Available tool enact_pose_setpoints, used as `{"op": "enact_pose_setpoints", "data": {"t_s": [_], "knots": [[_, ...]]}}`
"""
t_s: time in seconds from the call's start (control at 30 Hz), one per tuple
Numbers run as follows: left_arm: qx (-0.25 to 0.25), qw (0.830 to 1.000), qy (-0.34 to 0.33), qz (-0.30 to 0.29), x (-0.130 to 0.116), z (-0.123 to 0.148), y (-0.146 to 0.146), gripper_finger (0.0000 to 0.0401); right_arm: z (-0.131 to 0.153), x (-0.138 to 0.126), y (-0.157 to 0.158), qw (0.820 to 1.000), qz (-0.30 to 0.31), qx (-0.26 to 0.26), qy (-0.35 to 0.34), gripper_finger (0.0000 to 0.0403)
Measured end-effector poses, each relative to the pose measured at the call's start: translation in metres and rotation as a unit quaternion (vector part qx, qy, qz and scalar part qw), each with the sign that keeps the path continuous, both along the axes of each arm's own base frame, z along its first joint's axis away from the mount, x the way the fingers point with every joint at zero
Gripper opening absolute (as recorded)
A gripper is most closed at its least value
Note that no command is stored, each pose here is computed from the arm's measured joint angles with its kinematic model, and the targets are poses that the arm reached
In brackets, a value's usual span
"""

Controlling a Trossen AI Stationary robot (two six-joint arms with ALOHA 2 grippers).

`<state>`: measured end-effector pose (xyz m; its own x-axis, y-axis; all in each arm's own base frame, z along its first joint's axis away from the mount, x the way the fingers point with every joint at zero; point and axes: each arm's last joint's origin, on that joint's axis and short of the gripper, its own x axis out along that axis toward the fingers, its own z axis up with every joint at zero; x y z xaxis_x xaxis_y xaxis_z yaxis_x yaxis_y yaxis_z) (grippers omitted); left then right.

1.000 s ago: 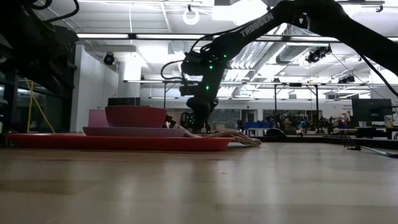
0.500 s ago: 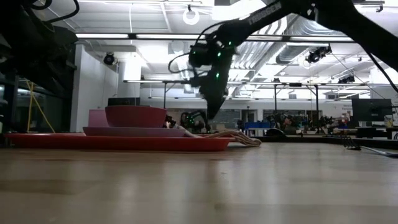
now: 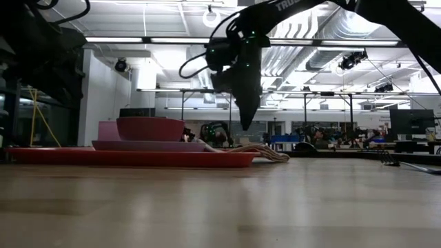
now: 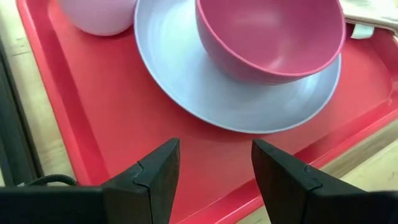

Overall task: Set up tray
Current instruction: Put the brown napkin on the orange tray to the right of the light purple plate

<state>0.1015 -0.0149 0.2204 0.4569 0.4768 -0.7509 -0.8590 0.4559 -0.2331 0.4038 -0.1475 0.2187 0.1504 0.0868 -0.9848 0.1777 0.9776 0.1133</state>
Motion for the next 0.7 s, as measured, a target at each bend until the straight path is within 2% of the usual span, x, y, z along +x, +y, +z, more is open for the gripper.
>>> {"op": "enact_pose_setpoints", "data": {"t_s": [0.47,0.7], "knots": [[-0.004,1.000,0.013,-0.018,0.000,0.000,-0.001,0.0227,-0.025,0.007,0.036,0.999,0.025,-0.023,0.024,0.0124],[0.001,0.999,0.019,-0.027,0.000,-0.001,-0.001,0.0227,-0.026,0.012,0.036,0.997,0.012,-0.074,0.009,0.0124]]}}
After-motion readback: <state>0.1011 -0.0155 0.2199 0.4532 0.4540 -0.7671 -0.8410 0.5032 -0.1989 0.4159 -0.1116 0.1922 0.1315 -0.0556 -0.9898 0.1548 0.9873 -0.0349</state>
